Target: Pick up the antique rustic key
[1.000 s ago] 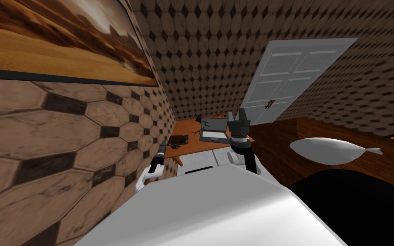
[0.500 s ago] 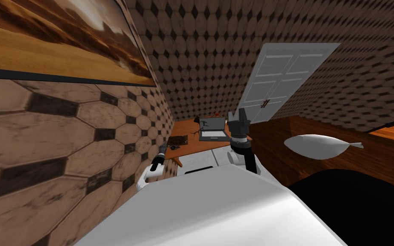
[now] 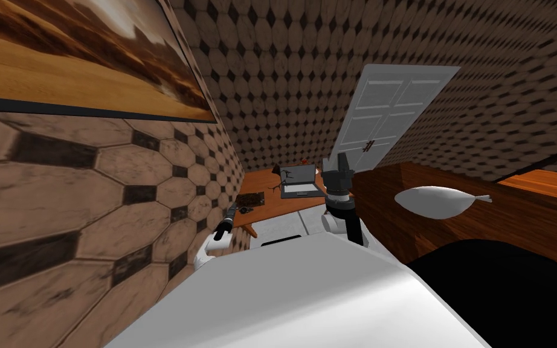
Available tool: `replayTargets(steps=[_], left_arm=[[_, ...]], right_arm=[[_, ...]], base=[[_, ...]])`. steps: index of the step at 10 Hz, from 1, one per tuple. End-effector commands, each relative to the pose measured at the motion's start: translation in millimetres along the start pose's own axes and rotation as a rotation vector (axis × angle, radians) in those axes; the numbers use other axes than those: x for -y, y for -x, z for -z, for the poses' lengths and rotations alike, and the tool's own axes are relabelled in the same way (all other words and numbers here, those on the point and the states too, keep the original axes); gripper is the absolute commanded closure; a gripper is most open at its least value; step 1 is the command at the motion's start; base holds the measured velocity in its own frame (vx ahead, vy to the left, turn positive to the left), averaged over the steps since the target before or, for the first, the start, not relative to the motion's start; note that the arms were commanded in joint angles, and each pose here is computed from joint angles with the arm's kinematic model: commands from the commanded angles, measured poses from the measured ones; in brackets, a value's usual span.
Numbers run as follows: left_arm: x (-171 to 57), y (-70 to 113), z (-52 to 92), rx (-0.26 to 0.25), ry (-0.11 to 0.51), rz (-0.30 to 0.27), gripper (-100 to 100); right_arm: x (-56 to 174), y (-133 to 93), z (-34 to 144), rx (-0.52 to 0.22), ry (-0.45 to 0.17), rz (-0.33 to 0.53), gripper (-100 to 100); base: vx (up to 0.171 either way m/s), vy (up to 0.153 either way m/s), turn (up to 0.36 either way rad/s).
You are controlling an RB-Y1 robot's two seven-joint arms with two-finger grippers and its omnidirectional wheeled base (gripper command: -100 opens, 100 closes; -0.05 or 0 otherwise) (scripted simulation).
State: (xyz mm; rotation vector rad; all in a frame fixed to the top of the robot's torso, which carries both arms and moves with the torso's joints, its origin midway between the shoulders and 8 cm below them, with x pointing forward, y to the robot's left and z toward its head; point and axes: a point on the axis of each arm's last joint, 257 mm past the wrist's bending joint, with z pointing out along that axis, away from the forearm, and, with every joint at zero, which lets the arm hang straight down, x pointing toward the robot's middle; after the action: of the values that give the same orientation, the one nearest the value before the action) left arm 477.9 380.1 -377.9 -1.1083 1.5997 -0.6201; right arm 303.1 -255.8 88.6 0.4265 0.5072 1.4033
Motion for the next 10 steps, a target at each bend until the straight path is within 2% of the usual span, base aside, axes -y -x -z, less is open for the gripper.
replayTargets(steps=[1,5,9,10], left_arm=[[-17,-0.9,-4.0,-0.007,0.047,-0.023,-100],[-45,-1.8,-9.1,-0.019,0.123,-0.061,-100],[-86,-0.8,-14.5,-0.038,0.242,-0.123,-100],[-90,-1.4,-13.5,-0.039,0.25,-0.123,-100]], right_arm=[[0,0,0.0,0.0,0.0,0.0,0],[0,0,0.0,0.0,0.0,0.0,0],[0,0,0.0,0.0,0.0,0.0,0],[0,0,0.0,0.0,0.0,0.0,0]], base=[[0.007,0.018,-0.073],[0.007,0.024,-0.075],[0.021,0.031,-0.094],[0.018,0.028,-0.027]])
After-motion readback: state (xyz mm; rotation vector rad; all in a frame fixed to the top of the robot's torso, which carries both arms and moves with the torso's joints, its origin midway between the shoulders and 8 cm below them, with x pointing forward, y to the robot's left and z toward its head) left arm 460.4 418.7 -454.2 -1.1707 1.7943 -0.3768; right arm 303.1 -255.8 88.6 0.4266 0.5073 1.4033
